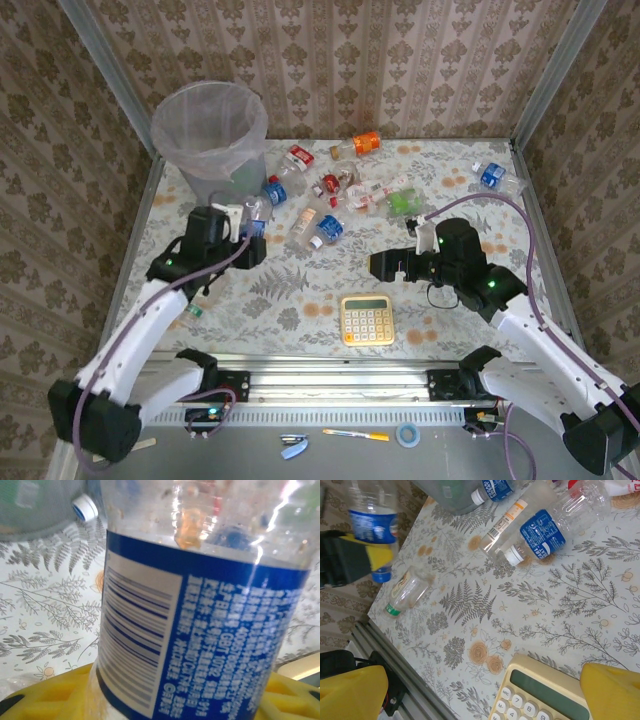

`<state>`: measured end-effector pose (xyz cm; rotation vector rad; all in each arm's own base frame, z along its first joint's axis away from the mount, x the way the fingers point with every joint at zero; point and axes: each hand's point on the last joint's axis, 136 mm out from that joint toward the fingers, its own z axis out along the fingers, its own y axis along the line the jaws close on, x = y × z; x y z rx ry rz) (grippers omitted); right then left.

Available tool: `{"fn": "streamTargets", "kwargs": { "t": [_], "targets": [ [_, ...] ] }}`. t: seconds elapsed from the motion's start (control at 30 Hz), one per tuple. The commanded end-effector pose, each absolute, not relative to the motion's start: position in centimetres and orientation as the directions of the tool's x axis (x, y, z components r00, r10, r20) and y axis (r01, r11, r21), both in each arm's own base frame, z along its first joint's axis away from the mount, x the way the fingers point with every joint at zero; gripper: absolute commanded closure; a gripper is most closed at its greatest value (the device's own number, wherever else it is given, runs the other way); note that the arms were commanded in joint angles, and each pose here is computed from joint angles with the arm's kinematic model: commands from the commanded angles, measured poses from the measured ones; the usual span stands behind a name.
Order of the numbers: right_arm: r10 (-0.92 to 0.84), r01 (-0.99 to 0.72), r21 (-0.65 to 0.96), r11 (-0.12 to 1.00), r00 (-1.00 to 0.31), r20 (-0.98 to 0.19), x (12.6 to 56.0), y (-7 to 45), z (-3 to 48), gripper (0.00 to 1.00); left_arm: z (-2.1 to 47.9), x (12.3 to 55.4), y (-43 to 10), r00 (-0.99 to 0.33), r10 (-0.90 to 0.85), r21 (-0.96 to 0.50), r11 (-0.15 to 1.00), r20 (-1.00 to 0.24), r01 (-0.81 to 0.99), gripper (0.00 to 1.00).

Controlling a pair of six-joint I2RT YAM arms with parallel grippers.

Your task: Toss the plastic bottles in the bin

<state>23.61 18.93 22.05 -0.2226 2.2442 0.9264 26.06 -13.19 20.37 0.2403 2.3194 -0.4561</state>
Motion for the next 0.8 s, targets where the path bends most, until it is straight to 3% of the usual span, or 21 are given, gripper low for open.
{"fn": "streamTargets", "kwargs": {
  "t": [0.0, 0.4, 0.77],
  "targets": [
    [0.088, -0.404, 0.545, 0.735, -0.739, -0.668, 23.7, 19.0, 22.1, 0.0, 22.5, 25.0, -12.2, -0.643, -0.046, -0.285, 0.919, -0.765, 0.274, 0.57],
    [0.088, -0.402, 0.546, 0.735, -0.742, -0.665, 23.8, 19.0, 22.0, 0.0, 27.6, 23.6, -9.6, -0.449, -0.158, -0.287, 0.928, -0.879, 0.236, 0.58],
    [0.083, -0.406, 0.539, 0.738, -0.738, -0.67, 23.9, 19.0, 22.2, 0.0, 29.5, 27.2, -9.7, -0.407, -0.128, -0.243, 0.939, -0.904, 0.245, 0.57]
  ]
}}
